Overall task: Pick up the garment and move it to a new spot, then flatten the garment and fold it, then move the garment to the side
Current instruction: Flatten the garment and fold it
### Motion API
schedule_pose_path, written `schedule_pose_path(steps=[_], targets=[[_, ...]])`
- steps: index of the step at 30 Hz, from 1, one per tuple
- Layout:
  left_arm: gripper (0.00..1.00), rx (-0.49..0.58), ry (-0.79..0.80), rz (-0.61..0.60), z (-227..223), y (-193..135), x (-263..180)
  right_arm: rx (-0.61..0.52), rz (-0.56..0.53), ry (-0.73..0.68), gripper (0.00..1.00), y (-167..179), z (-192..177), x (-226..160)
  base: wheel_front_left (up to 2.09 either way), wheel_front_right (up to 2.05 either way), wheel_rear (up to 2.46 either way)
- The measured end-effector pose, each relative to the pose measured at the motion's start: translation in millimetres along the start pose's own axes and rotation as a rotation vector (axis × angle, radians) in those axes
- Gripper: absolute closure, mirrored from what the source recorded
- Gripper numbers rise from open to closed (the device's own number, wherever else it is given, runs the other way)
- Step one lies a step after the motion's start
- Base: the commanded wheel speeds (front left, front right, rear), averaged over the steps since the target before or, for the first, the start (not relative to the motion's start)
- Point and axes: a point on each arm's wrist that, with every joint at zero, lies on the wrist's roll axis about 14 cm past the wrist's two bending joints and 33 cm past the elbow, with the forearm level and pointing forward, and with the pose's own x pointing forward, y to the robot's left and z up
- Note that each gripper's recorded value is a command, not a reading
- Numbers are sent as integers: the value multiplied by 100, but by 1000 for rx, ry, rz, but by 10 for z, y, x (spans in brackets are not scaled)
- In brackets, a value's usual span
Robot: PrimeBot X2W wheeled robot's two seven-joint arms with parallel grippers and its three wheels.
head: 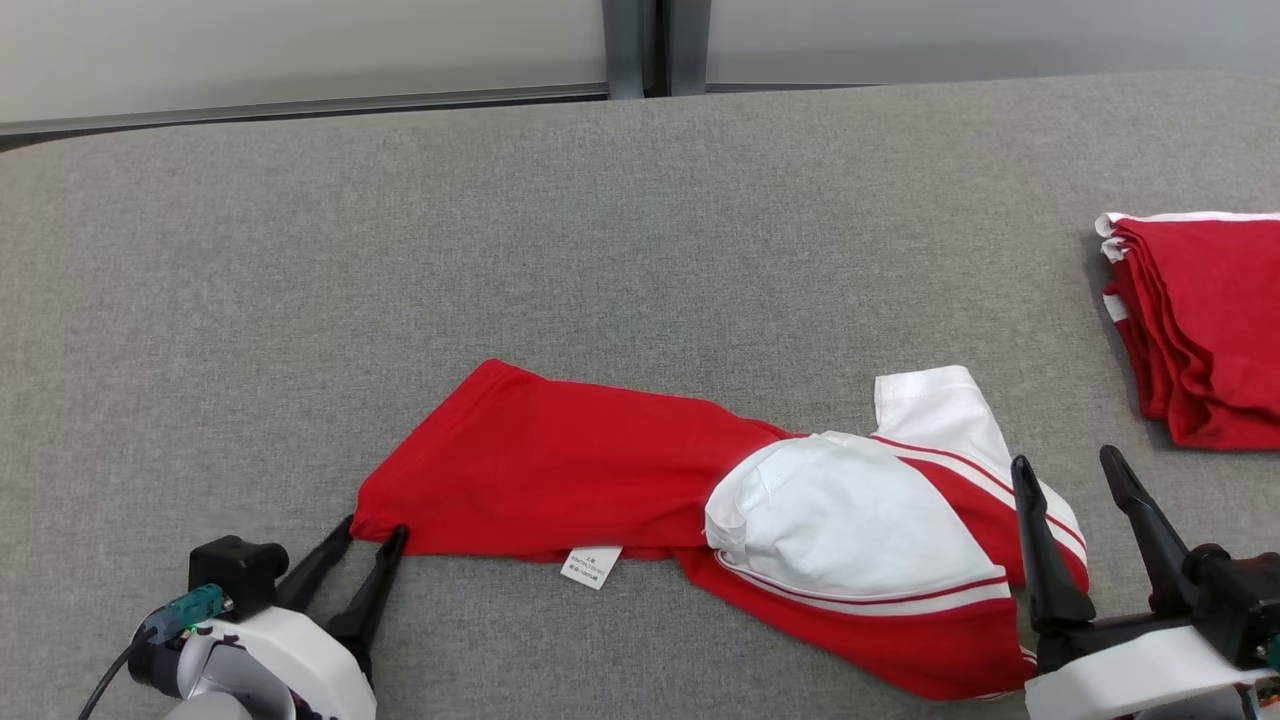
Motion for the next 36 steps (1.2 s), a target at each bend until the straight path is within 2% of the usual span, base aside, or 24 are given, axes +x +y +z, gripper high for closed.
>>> schedule_pose_path(steps=[4, 8, 14, 24, 25, 26, 27, 28, 29, 36], targets=[[100, -7, -2, -14, -21, -36, -7, 0, 13, 41, 0, 41, -75, 24, 0, 0, 0], [100, -9, -14, -12, -6, -24, -12, -31, 77, 98, 0, 245, -94, 145, 0, 0, 0], [100, -5, -35, 2, 36, 31, -15, -73, 190, 269, 0, 606, -271, 312, 0, 0, 0], [100, -18, -53, 16, 72, 61, 3, -117, 263, 539, 0, 767, -547, 440, 0, 0, 0], [100, -19, -56, 17, 78, 64, 4, -109, 263, 549, 25, 763, -551, 437, 0, 0, 0], [100, -20, -57, 18, 81, 67, 5, -104, 262, 558, 56, 755, -553, 431, 0, 0, 0], [100, -21, -57, 20, 82, 72, 5, -104, 261, 560, 56, 752, -544, 426, 0, 0, 0], [100, -22, -56, 20, 80, 74, 5, -95, 264, 559, 72, 759, -531, 417, 0, 0, 0], [100, -22, -57, 21, 80, 76, 8, -91, 267, 554, 99, 768, -515, 411, 0, 0, 0], [100, -21, -69, 27, 130, 111, 41, -38, 271, 546, 100, 776, -507, 317, 0, 0, 0]])
